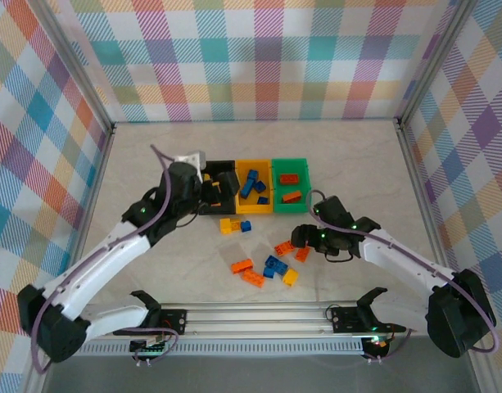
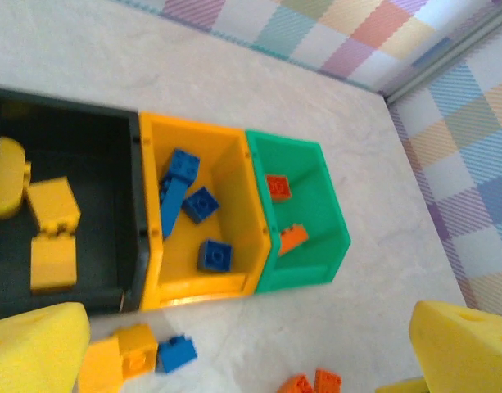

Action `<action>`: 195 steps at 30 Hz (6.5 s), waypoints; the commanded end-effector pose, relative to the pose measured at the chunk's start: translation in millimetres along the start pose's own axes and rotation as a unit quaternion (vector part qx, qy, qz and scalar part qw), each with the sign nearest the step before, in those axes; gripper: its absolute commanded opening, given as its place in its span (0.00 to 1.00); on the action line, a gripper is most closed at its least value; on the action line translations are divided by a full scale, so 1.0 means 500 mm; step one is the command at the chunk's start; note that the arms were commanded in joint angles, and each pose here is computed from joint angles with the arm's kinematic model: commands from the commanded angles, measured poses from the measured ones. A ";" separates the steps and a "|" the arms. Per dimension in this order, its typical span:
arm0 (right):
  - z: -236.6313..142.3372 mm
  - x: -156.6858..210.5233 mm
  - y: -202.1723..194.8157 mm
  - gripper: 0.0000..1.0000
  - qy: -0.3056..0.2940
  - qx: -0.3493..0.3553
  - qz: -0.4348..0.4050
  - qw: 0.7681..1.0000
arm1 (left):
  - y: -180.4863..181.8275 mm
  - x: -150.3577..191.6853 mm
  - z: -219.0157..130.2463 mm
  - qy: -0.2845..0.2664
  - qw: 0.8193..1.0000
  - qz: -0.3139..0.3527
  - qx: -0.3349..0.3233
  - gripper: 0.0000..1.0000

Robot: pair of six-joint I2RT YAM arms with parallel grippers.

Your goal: Sort the legos into containers by color

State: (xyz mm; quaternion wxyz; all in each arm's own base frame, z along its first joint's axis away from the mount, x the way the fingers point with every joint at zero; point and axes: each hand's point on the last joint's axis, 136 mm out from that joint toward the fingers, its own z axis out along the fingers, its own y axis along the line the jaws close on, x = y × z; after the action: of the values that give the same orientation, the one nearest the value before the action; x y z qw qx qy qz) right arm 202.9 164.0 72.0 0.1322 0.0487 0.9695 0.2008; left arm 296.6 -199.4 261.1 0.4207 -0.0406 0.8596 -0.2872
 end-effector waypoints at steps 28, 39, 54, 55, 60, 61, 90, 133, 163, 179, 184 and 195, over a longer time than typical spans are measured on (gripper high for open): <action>0.072 0.040 -0.034 0.66 0.049 0.162 -0.038 0.985 | 0.134 0.179 -0.010 0.056 0.998 -0.012 -0.040 1.00; 0.075 0.037 -0.065 0.57 0.056 0.217 -0.036 0.974 | 0.142 0.175 -0.016 0.046 0.998 -0.011 -0.046 1.00; 0.062 0.007 -0.035 0.59 0.030 0.199 -0.035 0.979 | 0.147 0.188 -0.012 0.058 0.997 -0.007 -0.049 1.00; 0.057 0.001 -0.033 0.59 0.025 0.200 -0.041 0.979 | 0.147 0.190 -0.011 0.059 0.997 -0.008 -0.048 1.00; 0.052 -0.029 -0.014 0.69 0.016 0.195 -0.086 0.977 | 0.148 0.191 -0.010 0.059 0.997 -0.006 -0.048 1.00; 0.056 -0.032 -0.009 0.71 0.019 0.193 -0.097 0.976 | 0.149 0.189 -0.010 0.058 0.997 -0.005 -0.050 1.00; 0.068 0.018 -0.033 0.82 0.084 0.206 -0.148 0.964 | 0.172 0.211 0.001 0.077 0.994 -0.004 -0.075 1.00; 0.007 -0.309 0.120 0.33 -0.108 0.110 -0.104 0.983 | 0.117 0.214 0.022 0.110 0.993 0.024 -0.023 1.00; -0.111 -0.270 0.068 0.93 -0.181 0.058 -0.049 0.981 | -0.090 0.483 0.222 0.346 0.862 0.368 -0.039 0.79; -0.206 -0.213 0.041 0.96 -0.241 0.022 -0.043 0.969 | -0.052 0.531 0.296 0.371 0.835 0.397 -0.089 0.54; -0.218 -0.212 0.038 0.96 -0.254 0.017 -0.029 0.967 | -0.055 0.523 0.294 0.362 0.839 0.397 -0.088 0.39; -0.257 -0.220 0.047 0.96 -0.289 -0.005 -0.014 0.957 | -0.052 0.404 0.239 0.274 0.897 0.339 -0.076 0.28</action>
State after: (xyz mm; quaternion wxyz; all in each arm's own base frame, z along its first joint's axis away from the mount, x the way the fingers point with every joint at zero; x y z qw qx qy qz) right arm 271.4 117.1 216.6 0.4043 0.0819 0.8950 0.1697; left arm 233.0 -341.4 35.1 0.1763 0.3437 0.9219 -0.0284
